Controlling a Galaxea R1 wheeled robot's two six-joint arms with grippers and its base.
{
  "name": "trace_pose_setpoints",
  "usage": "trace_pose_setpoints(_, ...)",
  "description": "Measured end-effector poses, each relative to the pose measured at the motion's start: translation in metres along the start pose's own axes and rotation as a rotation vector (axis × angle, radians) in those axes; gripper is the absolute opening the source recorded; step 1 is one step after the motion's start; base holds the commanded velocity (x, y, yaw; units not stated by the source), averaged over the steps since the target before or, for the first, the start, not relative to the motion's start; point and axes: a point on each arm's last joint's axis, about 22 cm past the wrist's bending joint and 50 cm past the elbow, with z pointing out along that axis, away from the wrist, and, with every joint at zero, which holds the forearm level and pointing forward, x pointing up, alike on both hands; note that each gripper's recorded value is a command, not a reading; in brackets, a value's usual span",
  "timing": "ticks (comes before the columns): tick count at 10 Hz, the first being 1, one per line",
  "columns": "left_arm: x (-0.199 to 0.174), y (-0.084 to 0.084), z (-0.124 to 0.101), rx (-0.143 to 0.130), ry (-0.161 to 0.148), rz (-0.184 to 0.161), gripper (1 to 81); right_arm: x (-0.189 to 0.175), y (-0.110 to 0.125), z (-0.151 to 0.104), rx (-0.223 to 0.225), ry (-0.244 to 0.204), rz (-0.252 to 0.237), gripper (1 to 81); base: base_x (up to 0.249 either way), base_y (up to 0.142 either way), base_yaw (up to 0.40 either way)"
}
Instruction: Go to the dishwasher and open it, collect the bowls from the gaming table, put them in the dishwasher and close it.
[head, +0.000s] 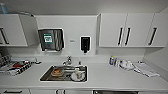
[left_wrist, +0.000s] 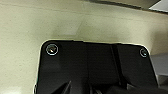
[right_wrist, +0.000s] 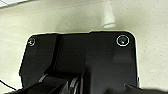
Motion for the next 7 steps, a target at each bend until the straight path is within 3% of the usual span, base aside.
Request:
trace_pose_setpoints(4, 0.002, -0.023, -0.006, 0.011, -0.004, 0.002, 81.1, -0.006, 0.001, -0.009, 0.044, -0.007, 0.005, 81.1, 0.0, 0.0, 0.0)
trace_pose_setpoints(6, 0.003, -0.025, -0.01, -0.025, -0.003, 0.001, 81.1, -0.003, 0.0, -0.016, 0.076, -0.005, 0.008, 81.1, 0.0, 0.0, 0.0)
trace_pose_setpoints(7, 0.007, -0.019, -0.013, -0.059, 0.0, 0.0, 81.1, 0.001, 0.001, -0.021, 0.089, -0.001, 0.009, 81.1, 0.0, 0.0, 0.0)
